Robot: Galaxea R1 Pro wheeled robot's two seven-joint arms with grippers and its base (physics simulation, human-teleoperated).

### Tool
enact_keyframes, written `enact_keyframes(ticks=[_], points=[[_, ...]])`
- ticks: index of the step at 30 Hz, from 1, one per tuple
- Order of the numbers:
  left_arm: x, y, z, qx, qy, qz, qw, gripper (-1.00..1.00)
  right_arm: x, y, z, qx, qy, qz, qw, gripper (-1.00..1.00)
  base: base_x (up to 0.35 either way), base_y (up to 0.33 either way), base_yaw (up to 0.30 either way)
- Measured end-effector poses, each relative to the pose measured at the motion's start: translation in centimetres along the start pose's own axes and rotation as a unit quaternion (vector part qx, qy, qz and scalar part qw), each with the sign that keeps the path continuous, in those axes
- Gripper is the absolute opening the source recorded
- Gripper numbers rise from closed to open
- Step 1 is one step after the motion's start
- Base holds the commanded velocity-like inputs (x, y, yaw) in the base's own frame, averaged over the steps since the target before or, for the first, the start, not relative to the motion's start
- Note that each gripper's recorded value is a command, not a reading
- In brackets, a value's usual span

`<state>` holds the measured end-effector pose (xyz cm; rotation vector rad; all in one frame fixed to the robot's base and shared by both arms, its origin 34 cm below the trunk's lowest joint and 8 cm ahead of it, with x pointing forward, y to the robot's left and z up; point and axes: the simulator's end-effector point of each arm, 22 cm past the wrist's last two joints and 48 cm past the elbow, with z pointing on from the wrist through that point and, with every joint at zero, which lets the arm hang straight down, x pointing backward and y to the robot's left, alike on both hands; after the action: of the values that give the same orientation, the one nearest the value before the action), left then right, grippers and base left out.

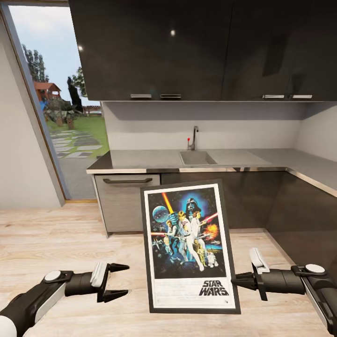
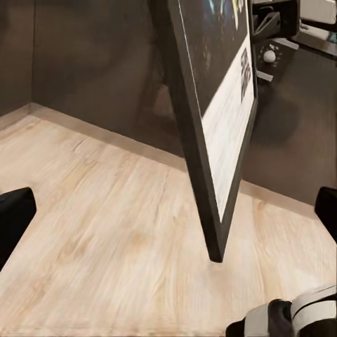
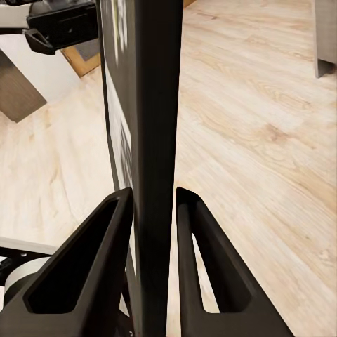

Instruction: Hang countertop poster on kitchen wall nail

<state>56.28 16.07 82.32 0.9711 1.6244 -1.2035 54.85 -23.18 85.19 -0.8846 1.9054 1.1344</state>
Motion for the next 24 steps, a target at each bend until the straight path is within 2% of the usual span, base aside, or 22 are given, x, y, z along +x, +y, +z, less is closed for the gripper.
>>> enact_keyframes(ticks=[4,10,13,15,17,19,20,22,24], points=[[1.2,0.9,-1.5,-0.019,0.009,-0.015,0.9997,1.0,0.0,0.0,0.0,0.0,0.0,0.0,1.0,-1.0,0.0,0.0,0.0],[3.0,2.7,-3.8,-0.062,0.007,-0.028,0.9976,1.0,-0.3,0.0,-0.1,0.0,-0.004,-0.002,1.0,-1.0,0.0,0.0,0.0],[4.4,3.2,-4.3,-0.079,0.005,-0.039,0.9961,1.0,-0.3,-0.1,-0.2,0.002,-0.005,-0.003,1.0,-1.0,0.0,0.0,0.0],[5.0,3.5,-4.0,-0.089,-0.008,-0.055,0.9944,1.0,-0.3,-0.1,-0.2,0.003,-0.006,-0.003,1.0,-1.0,0.0,0.0,0.0],[5.7,4.2,-4.6,-0.118,-0.037,-0.082,0.989,1.0,-0.4,-0.2,-0.3,0.005,-0.006,-0.003,1.0,-1.0,0.0,0.0,0.0],[5.8,4.7,-5.1,-0.135,-0.056,-0.088,0.9853,1.0,-0.4,-0.2,-0.3,0.006,-0.006,-0.004,1.0,-1.0,0.0,0.0,0.0],[5.9,5.4,-5.5,-0.159,-0.083,-0.09,0.9797,1.0,-0.4,-0.3,-0.3,0.008,-0.006,-0.004,0.9999,-1.0,0.0,0.0,0.0],[6.5,5.6,-5.6,-0.174,-0.094,-0.097,0.9755,1.0,-0.4,-0.3,-0.3,0.009,-0.006,-0.004,0.9999,-1.0,0.0,0.0,0.0],[7.8,5.7,-5.6,-0.192,-0.1,-0.114,0.9696,1.0,-0.4,-0.4,-0.4,0.009,-0.006,-0.005,0.9999,-1.0,0.0,0.0,0.0]])
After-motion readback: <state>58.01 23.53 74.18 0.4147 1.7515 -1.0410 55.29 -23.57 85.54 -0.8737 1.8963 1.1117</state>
